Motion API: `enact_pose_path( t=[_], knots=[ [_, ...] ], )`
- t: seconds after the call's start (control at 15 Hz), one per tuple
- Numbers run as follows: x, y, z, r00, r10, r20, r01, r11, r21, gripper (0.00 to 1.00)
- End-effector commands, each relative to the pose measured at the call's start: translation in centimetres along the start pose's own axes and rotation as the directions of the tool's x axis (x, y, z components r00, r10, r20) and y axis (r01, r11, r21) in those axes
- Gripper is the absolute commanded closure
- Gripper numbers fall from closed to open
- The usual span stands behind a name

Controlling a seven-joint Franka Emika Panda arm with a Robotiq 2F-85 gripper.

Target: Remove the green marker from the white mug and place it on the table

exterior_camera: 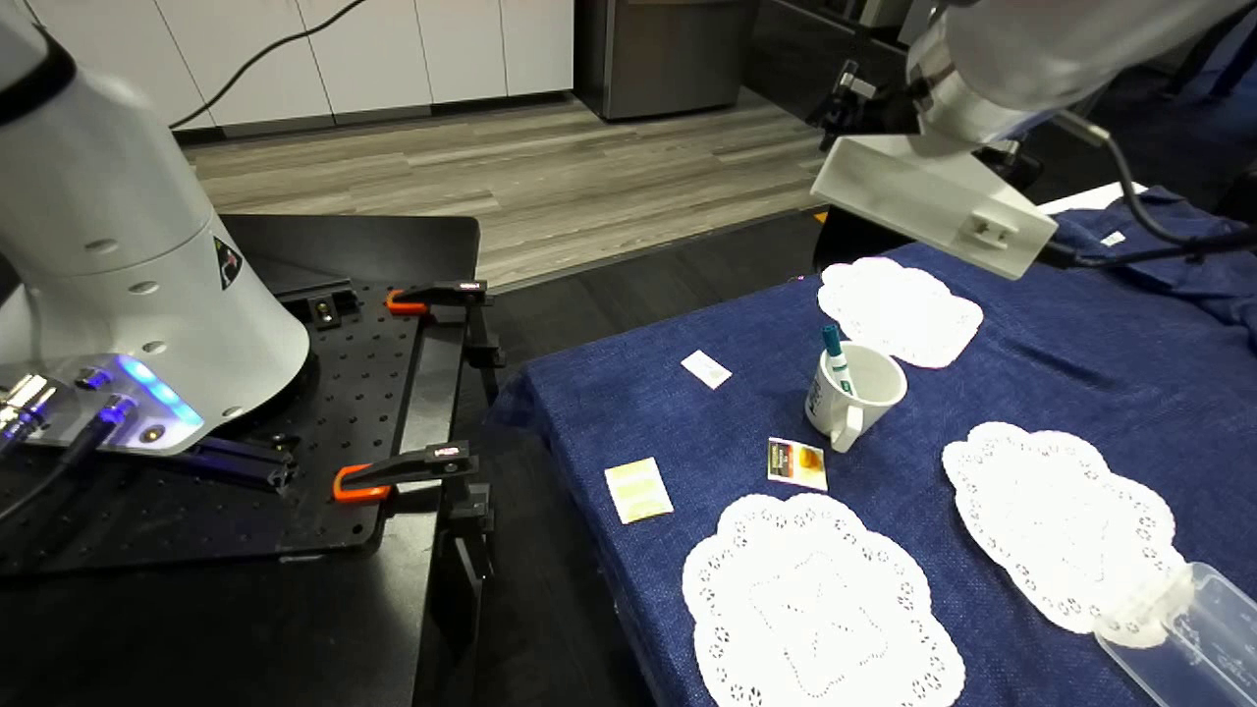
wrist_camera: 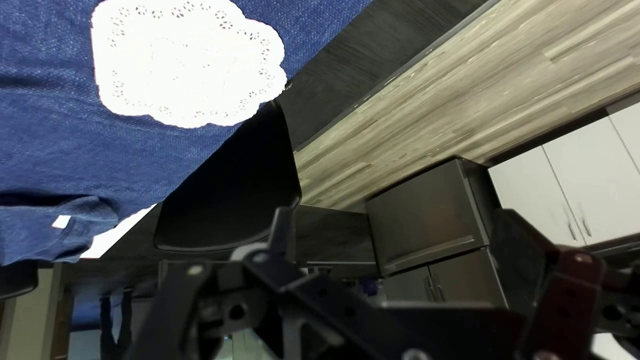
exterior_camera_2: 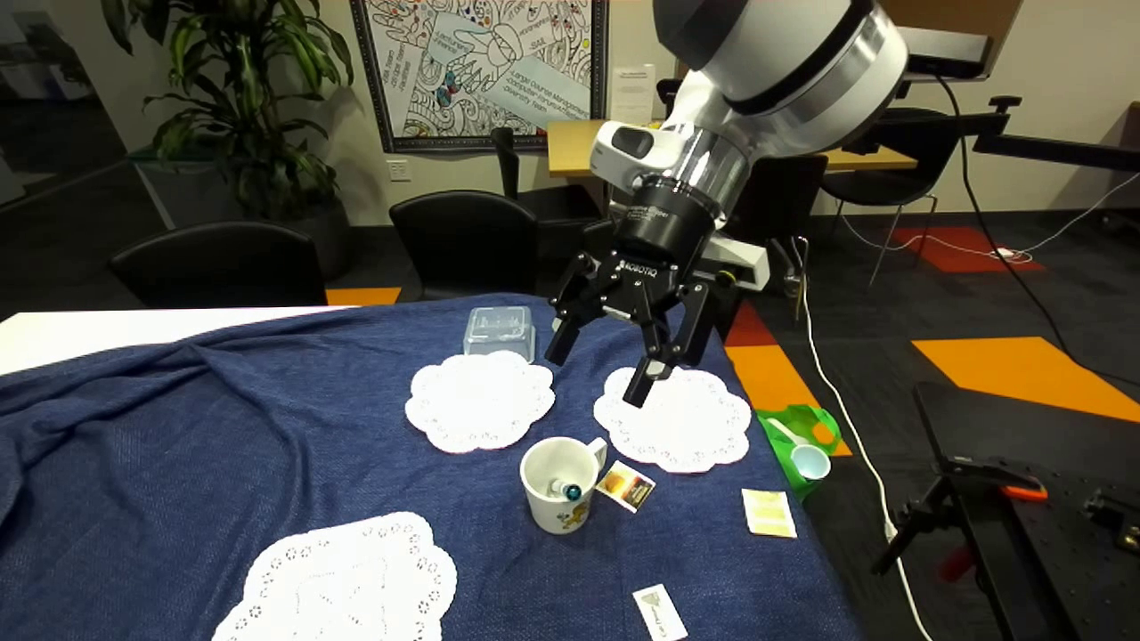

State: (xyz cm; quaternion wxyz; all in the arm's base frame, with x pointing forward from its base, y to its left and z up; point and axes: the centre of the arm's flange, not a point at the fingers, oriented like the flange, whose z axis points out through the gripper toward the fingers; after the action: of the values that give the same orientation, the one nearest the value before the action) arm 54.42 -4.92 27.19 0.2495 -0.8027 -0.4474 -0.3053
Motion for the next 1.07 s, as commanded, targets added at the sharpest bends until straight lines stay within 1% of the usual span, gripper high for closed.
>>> enact_pose_path(
  t=[0.0,0.07,0.2,0.4,0.47,0.67,0.8,1.0],
  knots=[
    [-1.1,2.1,1.9,0.999,-0.028,-0.03,0.03,0.998,0.051,0.0],
    [-0.9,0.6,1.0,1.0,-0.01,-0.007,0.011,1.0,0.02,0.0],
    [-1.6,1.1,1.9,1.0,-0.008,-0.007,0.009,0.999,0.039,0.0],
    [-1.6,1.4,2.1,1.0,-0.009,-0.007,0.009,0.999,0.04,0.0],
    [-1.1,1.7,2.0,0.999,-0.036,-0.021,0.037,0.999,0.032,0.0],
    [-1.3,2.9,2.7,0.989,-0.132,-0.062,0.136,0.989,0.059,0.0],
    [-1.8,3.8,3.4,0.972,-0.215,-0.092,0.222,0.971,0.085,0.0],
    [-2.9,4.9,4.7,0.946,-0.284,-0.156,0.309,0.936,0.168,0.0]
  ],
)
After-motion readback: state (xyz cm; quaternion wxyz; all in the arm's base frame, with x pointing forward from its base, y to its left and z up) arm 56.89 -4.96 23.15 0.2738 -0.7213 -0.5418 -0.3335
